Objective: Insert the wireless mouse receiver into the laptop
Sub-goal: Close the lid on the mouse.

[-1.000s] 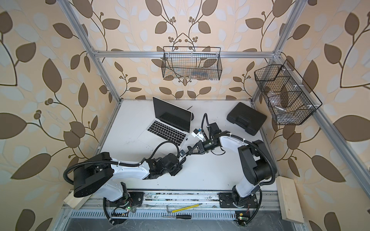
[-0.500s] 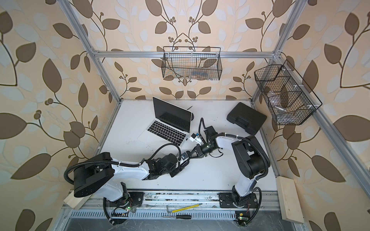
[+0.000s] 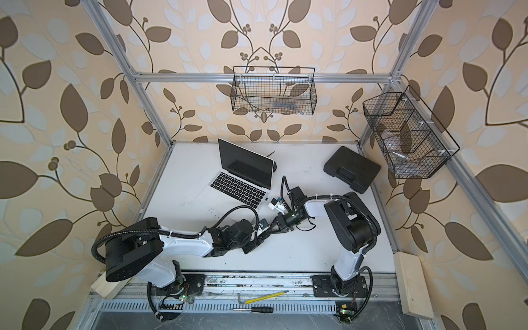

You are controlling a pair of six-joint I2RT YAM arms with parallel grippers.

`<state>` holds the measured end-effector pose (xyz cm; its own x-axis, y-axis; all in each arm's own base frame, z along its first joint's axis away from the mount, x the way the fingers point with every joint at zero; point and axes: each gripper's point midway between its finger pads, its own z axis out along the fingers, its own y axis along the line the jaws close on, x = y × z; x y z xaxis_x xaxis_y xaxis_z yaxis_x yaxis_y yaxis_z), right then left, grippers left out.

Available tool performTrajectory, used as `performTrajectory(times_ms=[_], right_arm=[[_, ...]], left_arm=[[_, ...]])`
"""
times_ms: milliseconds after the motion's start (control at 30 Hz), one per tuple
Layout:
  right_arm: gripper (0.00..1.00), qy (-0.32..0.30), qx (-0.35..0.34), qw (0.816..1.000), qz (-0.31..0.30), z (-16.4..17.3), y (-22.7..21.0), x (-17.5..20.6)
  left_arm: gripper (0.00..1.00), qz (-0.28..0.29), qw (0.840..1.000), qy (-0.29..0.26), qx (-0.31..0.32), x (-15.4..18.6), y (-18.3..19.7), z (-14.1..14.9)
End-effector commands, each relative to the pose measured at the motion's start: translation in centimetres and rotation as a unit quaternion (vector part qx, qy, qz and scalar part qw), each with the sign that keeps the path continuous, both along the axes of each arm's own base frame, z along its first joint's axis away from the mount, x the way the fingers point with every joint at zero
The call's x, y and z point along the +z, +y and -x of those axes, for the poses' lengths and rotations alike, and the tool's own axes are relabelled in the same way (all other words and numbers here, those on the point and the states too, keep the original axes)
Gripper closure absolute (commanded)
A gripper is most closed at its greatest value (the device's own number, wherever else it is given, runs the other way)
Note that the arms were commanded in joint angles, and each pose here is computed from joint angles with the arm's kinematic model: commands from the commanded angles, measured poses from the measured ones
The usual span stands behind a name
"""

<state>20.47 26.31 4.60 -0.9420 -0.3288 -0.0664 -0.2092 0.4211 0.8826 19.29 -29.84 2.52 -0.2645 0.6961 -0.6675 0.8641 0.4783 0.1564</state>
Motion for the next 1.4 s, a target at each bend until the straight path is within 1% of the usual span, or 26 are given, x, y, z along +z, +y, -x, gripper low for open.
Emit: performTrajectory(times_ms=[0, 67, 100, 167, 200, 267, 300, 400, 467, 533, 600, 700, 767, 867, 967, 1067, 1233, 1300, 1367], right_arm=[[0.95, -0.012, -0.015, 0.999, 0.044, -0.4, -0.5, -2.0], [0.88, -0.018, -0.015, 0.999, 0.049, -0.4, -0.7, -1.9], [0.81, -0.020, -0.017, 0.998, 0.053, -0.5, -0.8, -1.9], [0.74, -0.024, -0.020, 0.998, 0.061, -0.7, -1.0, -1.6], [0.68, -0.024, -0.022, 0.997, 0.069, -0.6, -1.3, -1.6], [0.60, -0.029, -0.020, 0.996, 0.079, -0.5, -1.7, -1.3], [0.58, -0.031, -0.020, 0.996, 0.086, -0.5, -1.9, -1.1], [0.56, -0.032, -0.027, 0.992, 0.118, -0.4, -3.2, -0.7], [0.53, -0.045, -0.033, 0.989, 0.135, -0.6, -4.0, -0.5], [0.50, -0.055, -0.039, 0.989, 0.132, -0.9, -4.0, -0.3], [0.41, -0.076, -0.049, 0.987, 0.129, -1.6, -3.5, -0.2], [0.38, -0.107, -0.077, 0.985, 0.108, -3.4, -2.4, 0.2], [0.36, -0.119, -0.071, 0.984, 0.108, -3.9, -1.9, -0.1], [0.36, -0.103, -0.059, 0.988, 0.093, -3.6, -1.3, -0.9], [0.36, -0.080, -0.042, 0.993, 0.075, -2.6, -0.8, -1.5], [0.38, -0.069, -0.032, 0.995, 0.061, -1.7, -0.6, -1.7], [0.44, -0.055, -0.033, 0.996, 0.060, -1.2, -0.6, -2.5], [0.44, -0.051, -0.030, 0.996, 0.061, -0.8, -0.7, -2.8], [0.48, -0.050, -0.033, 0.996, 0.068, -0.6, -1.0, -3.2]], left_arm=[[0.60, -0.023, 0.999, 0.042, -0.017, -2.0, 1.3, 1.9], [0.60, -0.024, 0.999, 0.044, -0.017, -2.0, 1.3, 1.9], [0.60, -0.023, 0.999, 0.043, -0.015, -2.0, 1.3, 1.9], [0.60, -0.024, 0.999, 0.043, -0.014, -2.0, 1.4, 1.9], [0.60, -0.024, 0.999, 0.042, -0.013, -1.9, 1.4, 1.8], [0.60, -0.024, 0.999, 0.043, -0.014, -1.9, 1.3, 1.9], [0.60, -0.024, 0.999, 0.043, -0.014, -1.9, 1.4, 1.9], [0.60, -0.025, 0.999, 0.042, -0.013, -1.9, 1.4, 1.8], [0.60, -0.025, 0.999, 0.042, -0.014, -1.9, 1.4, 1.8], [0.60, -0.024, 0.999, 0.041, -0.014, -1.9, 1.4, 1.8], [0.60, -0.025, 0.999, 0.042, -0.014, -1.9, 1.4, 1.8], [0.60, -0.025, 0.999, 0.044, -0.016, -1.9, 1.4, 1.9], [0.60, -0.024, 0.999, 0.044, -0.016, -1.9, 1.3, 1.9], [0.60, -0.023, 0.999, 0.046, -0.017, -1.9, 1.3, 2.0], [0.60, -0.024, 0.998, 0.048, -0.017, -2.0, 1.3, 2.0], [0.61, -0.024, 0.998, 0.048, -0.016, -2.0, 1.3, 2.0], [0.61, -0.025, 0.998, 0.050, -0.016, -2.0, 1.3, 2.0], [0.61, -0.025, 0.998, 0.051, -0.015, -2.1, 1.4, 2.0], [0.62, -0.024, 0.998, 0.052, -0.015, -2.1, 1.3, 2.1]])
